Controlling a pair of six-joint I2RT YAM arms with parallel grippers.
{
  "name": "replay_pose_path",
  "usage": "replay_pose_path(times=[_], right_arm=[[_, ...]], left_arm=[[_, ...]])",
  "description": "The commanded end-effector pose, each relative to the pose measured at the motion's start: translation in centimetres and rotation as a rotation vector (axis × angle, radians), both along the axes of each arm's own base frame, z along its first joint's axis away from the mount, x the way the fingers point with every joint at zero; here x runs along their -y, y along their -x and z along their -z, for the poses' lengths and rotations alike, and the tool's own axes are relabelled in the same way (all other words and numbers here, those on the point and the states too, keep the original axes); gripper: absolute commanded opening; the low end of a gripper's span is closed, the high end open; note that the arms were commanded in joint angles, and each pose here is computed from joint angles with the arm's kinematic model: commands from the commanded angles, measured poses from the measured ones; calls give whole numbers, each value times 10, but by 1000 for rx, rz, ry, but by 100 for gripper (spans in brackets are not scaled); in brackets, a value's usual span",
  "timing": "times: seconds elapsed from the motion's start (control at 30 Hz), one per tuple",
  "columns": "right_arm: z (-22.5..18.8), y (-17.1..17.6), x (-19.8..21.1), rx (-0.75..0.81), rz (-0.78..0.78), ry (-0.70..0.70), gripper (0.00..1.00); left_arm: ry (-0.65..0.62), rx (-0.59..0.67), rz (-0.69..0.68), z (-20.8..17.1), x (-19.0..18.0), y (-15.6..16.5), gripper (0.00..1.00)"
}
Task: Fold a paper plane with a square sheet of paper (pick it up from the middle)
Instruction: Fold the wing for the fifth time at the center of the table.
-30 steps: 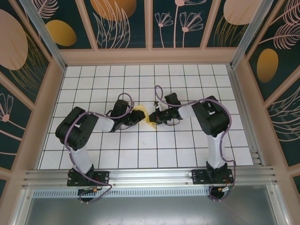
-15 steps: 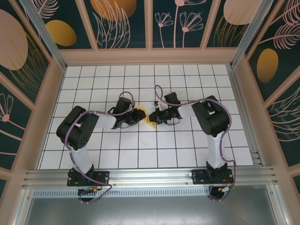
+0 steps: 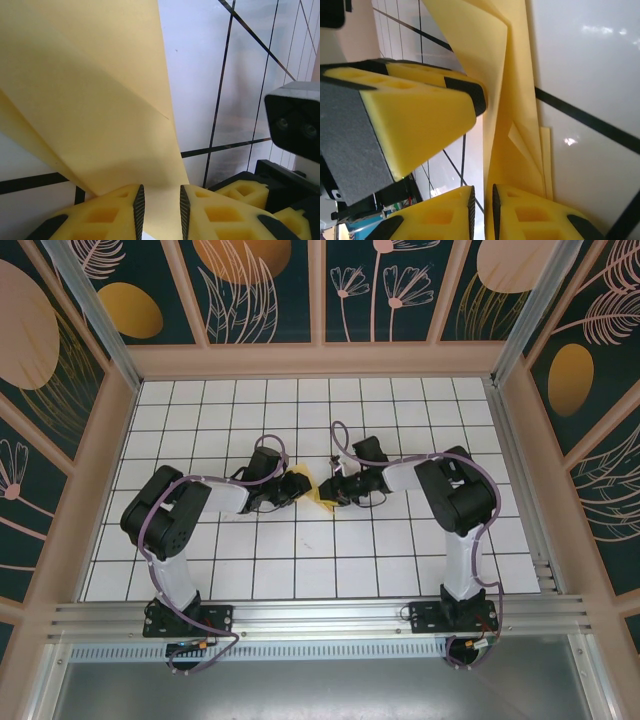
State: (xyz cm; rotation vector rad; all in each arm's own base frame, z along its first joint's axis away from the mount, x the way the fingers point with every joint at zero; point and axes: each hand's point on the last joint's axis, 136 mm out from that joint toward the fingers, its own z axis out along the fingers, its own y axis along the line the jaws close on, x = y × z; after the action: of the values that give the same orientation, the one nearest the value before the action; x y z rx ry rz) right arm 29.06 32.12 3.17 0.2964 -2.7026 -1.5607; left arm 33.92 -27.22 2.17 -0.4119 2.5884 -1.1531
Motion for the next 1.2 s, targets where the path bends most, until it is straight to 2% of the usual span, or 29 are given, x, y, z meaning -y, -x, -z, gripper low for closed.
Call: replay_pose_path(times=[0.0,0.13,0.37,0.43,0.63,0.97,1.1,1.17], right_arm=[[-7,9,6,13,-16,9,19],[7,12,13,-5,-4,51,16],[31,14,25,-58,43,108,2],[27,12,25,-46,47,111,2],[2,13,25,6,23,90,10],[22,27,34,-35,19,132,10],[25,22,33,-40,34,136,2],[27,21,32,-51,38,134,0]], left_arm=[[-145,-97,-61,46,-26,10,29],[-148,-97,-60,47,-26,10,29],[-161,-102,-64,49,-28,12,29],[-164,-102,-65,50,-29,11,29],[-171,-107,-66,51,-29,11,29],[-181,-109,-62,54,-30,11,29],[-157,-100,-50,50,-25,9,29],[-117,-67,-33,36,-17,3,29]])
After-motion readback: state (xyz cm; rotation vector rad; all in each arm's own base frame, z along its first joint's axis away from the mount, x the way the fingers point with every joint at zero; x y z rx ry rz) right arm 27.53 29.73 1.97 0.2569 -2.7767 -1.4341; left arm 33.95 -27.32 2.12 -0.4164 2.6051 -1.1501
